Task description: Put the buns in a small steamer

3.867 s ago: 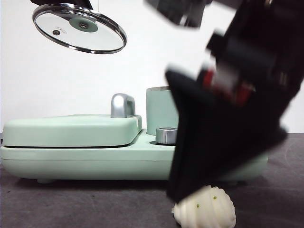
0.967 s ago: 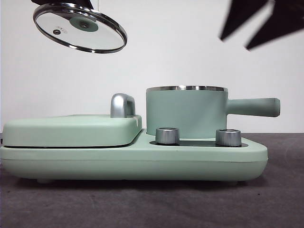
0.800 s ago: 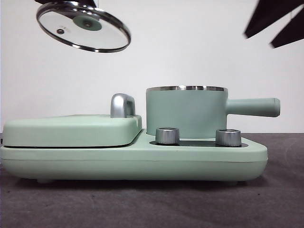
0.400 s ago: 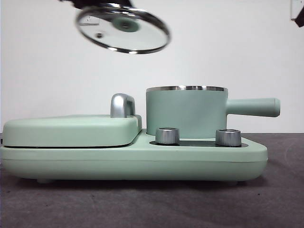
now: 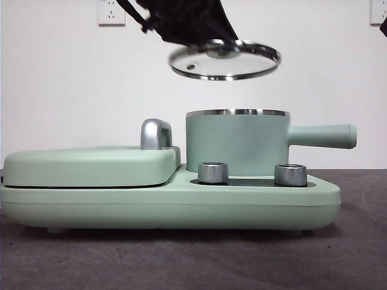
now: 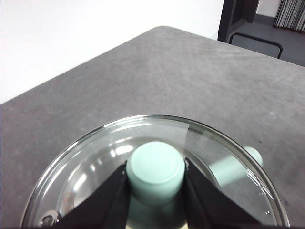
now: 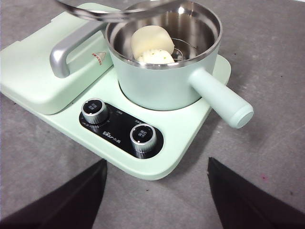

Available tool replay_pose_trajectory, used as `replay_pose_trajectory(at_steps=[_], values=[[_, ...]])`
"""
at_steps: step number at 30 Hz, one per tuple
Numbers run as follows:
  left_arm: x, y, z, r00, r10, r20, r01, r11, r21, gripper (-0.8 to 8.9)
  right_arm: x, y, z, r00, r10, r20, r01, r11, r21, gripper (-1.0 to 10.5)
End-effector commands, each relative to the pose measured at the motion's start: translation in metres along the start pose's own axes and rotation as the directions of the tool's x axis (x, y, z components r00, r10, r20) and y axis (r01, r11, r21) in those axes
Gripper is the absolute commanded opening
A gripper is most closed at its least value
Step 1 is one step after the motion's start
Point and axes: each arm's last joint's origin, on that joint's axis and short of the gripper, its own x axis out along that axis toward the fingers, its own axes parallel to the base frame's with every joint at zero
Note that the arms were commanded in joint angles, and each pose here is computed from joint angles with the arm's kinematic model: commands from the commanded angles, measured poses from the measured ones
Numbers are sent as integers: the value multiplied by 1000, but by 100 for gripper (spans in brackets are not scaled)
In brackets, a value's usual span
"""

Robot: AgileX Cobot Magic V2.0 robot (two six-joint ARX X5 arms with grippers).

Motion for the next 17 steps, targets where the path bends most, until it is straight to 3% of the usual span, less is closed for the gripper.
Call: replay_pose_trajectory(at_steps=[1, 17], values=[[12, -1, 5, 998, -3, 66, 2, 1000, 9, 15, -1, 1, 2, 1000, 12, 11, -12, 1000, 6, 333], [50, 2, -27, 1000, -7, 16, 7, 1000, 6, 15, -1, 1, 2, 1000, 12, 9, -12, 1000, 6, 333]])
